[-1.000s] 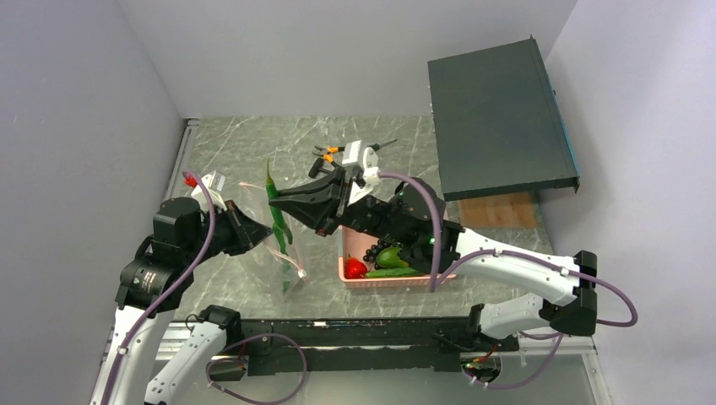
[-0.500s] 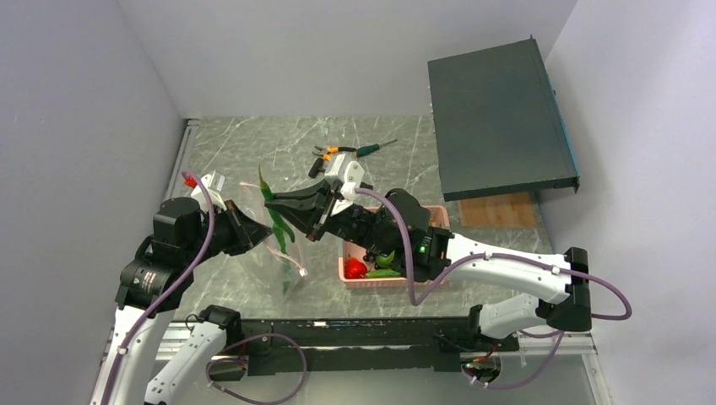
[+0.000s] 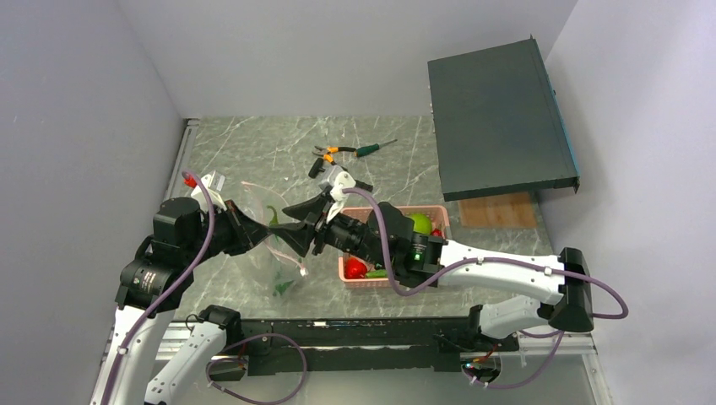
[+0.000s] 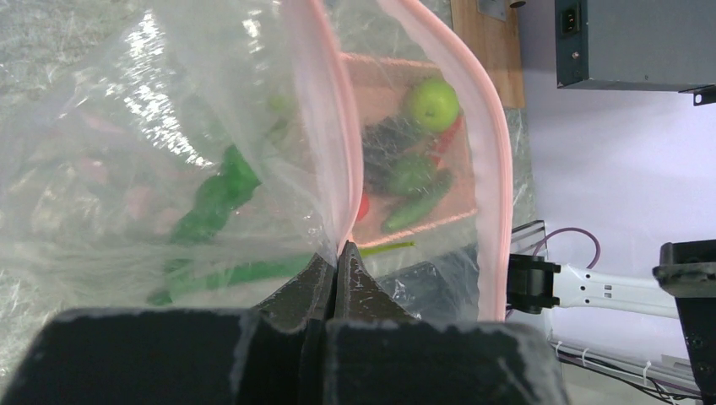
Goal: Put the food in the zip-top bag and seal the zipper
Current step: Place the fake vegetable in the zipper food storage bag, then pick up the fake vegetable from the bin.
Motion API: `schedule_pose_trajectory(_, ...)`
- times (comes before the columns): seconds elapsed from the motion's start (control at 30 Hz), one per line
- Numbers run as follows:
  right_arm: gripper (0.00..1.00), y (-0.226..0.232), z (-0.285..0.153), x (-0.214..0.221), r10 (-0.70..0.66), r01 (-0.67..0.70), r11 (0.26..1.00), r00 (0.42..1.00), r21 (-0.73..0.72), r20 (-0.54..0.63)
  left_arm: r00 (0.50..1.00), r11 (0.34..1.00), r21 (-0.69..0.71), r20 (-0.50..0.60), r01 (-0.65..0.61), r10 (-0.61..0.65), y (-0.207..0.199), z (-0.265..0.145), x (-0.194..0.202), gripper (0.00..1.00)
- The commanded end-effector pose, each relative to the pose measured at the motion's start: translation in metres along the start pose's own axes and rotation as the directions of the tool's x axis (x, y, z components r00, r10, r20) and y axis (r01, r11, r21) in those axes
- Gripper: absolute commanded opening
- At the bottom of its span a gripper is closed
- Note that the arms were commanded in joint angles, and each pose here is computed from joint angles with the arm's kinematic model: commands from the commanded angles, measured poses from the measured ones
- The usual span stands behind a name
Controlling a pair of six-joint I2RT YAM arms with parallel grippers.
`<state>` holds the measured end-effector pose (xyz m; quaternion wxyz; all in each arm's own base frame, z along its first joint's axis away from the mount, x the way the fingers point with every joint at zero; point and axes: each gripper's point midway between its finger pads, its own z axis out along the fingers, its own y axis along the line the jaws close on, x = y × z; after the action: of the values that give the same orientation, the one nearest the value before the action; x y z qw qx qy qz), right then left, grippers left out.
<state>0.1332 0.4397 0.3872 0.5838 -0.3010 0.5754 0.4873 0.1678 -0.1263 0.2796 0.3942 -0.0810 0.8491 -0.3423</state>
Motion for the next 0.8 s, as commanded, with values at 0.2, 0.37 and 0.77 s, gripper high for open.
schedule_pose_trajectory(0.2, 0.49, -0.020, -0.036, -0.048, 0.007, -0.018, 0.992, 0.997, 0.126, 0.083, 1.000, 0.999, 0.032, 0.024, -0.020, 0.020, -0.008, -0.006, -0.005, 0.00)
schedule_pose_trajectory(0.37, 0.50, -0.045, -0.056, -0.040, -0.043, 0.035, 0.969, 0.999, 0.245, 0.025, 1.000, 0.999, 0.028, 0.021, -0.023, 0.023, -0.007, -0.006, -0.004, 0.00)
schedule_pose_trajectory(0.77, 0.53, -0.132, -0.138, 0.050, -0.034, 0.192, 0.824, 0.956, 0.533, -0.292, 0.999, 0.999, 0.009, 0.015, -0.036, 0.036, -0.002, -0.004, -0.002, 0.00)
